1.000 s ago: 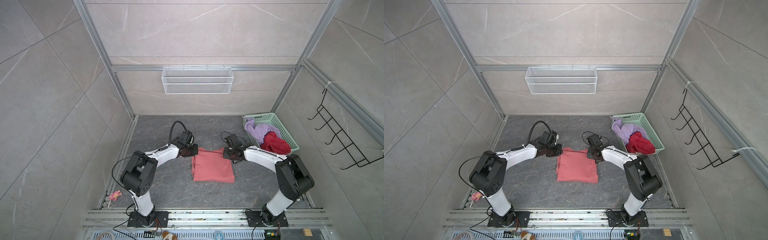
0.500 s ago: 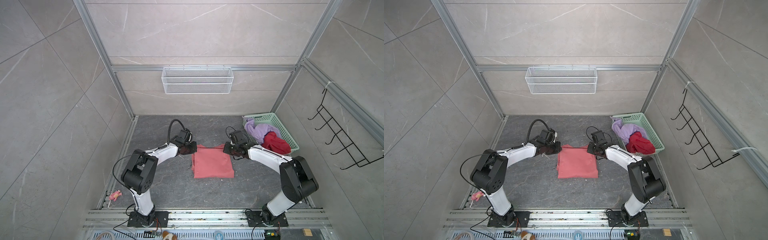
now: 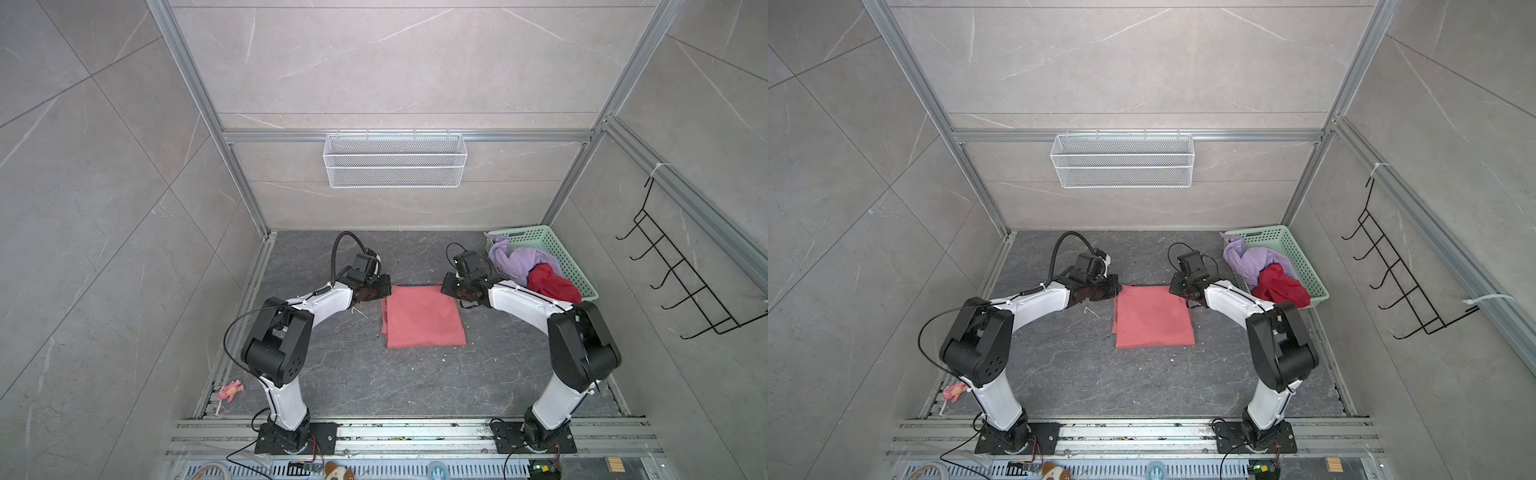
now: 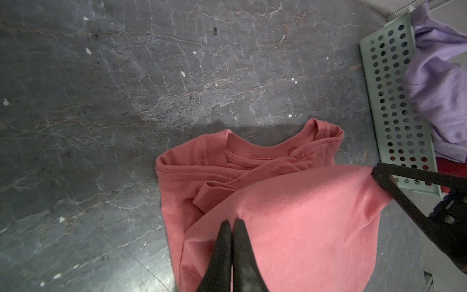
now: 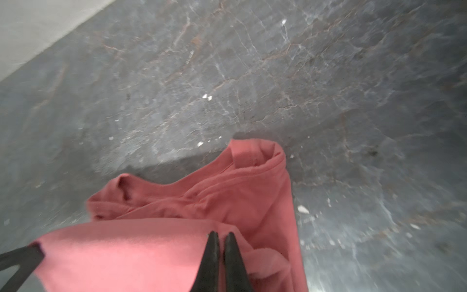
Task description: Fold and stack the t-shirts
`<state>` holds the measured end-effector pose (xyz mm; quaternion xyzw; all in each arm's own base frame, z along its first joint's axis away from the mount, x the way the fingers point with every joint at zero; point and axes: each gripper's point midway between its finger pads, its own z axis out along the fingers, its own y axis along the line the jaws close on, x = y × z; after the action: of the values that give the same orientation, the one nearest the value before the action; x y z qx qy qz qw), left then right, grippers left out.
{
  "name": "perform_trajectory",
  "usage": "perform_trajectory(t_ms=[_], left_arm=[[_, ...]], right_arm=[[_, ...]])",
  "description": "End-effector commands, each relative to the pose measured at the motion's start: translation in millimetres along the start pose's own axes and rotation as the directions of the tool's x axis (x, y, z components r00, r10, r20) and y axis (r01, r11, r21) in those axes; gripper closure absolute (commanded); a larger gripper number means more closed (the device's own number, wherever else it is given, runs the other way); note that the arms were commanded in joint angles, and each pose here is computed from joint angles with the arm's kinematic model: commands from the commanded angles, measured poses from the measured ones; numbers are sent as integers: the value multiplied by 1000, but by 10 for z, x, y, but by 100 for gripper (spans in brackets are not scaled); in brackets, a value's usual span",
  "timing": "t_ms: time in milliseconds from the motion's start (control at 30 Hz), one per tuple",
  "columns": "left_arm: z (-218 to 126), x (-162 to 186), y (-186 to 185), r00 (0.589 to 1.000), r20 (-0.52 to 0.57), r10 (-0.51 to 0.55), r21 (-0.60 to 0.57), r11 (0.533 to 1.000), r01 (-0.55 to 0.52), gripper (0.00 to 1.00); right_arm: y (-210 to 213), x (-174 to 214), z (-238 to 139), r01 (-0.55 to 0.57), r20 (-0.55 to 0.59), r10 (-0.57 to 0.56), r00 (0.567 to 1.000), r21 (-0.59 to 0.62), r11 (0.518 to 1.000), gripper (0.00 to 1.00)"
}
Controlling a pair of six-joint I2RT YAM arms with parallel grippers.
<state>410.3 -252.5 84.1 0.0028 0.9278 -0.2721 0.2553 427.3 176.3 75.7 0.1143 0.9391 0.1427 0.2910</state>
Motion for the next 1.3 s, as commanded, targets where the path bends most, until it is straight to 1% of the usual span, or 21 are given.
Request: perform_trajectory(t_ms=[0, 133, 233, 267, 333, 400, 433, 467, 533, 567, 633, 700, 800, 900, 1000, 1100, 1267], left_arm=[[100, -179, 80, 999, 29, -24, 20, 1000, 24, 100], [151, -222, 166, 998, 30, -49, 15, 999, 49, 100], [114, -253, 161, 999, 29, -42, 6, 999, 42, 100], [92, -272, 161, 999, 37, -39, -2, 999, 39, 100], [19, -301, 155, 999, 48, -25, -16, 1000, 26, 100], [-68, -337, 142, 998, 61, -5, -27, 1000, 6, 100], [-111, -348, 126, 998, 66, 3, -30, 1000, -1, 94], [-166, -366, 121, 997, 74, 12, -39, 999, -9, 85], [-282, -391, 103, 995, 92, 35, -49, 998, -31, 67], [-336, -388, 100, 994, 98, 40, -54, 998, -35, 60], [-457, -375, 87, 992, 108, 59, -59, 997, -53, 53], [-544, -298, 69, 993, 93, 67, -51, 997, -63, 45], [-643, -100, 54, 996, 56, 63, -18, 998, -62, 31], [-696, 135, 37, 999, 15, 30, 38, 999, -31, 22], [-684, 376, -15, 999, -35, -13, 124, 992, 17, 14], [-628, 527, -14, 997, -61, -45, 164, 985, 55, 12], [-469, 640, 75, 990, -97, -104, 158, 980, 118, 12]], right_arm=[[-80, -74, 177, 12, 20, -13, 1000, 57, 998, 98], [-105, -100, 304, 19, 17, -20, 1000, 77, 997, 96], [-102, -156, 263, 15, 21, -17, 1000, 79, 997, 89], [-101, -189, 221, 19, 30, -21, 999, 82, 996, 86], [-126, -261, 99, 32, 52, -38, 998, 108, 994, 76], [-192, -336, -58, 43, 76, -55, 996, 156, 987, 60], [-225, -343, -124, 51, 72, -65, 995, 178, 983, 54], [-235, -356, -199, 60, 68, -74, 995, 190, 980, 51], [-236, -323, -335, 76, 51, -88, 995, 193, 978, 50], [-231, -296, -386, 83, 45, -94, 995, 191, 978, 50], [-169, -254, -554, 95, 50, -105, 993, 169, 981, 50], [-78, -181, -661, 107, 50, -115, 992, 139, 984, 50], [142, -4, -712, 134, 23, -136, 990, 71, 988, 50], [305, 168, -613, 148, -9, -147, 989, 38, 988, 50], [357, 307, -426, 139, -44, -137, 990, 33, 990, 49], [406, 404, -237, 147, -61, -145, 988, 29, 989, 46], [354, 531, 21, 177, -101, -171, 980, 55, 983, 44]])
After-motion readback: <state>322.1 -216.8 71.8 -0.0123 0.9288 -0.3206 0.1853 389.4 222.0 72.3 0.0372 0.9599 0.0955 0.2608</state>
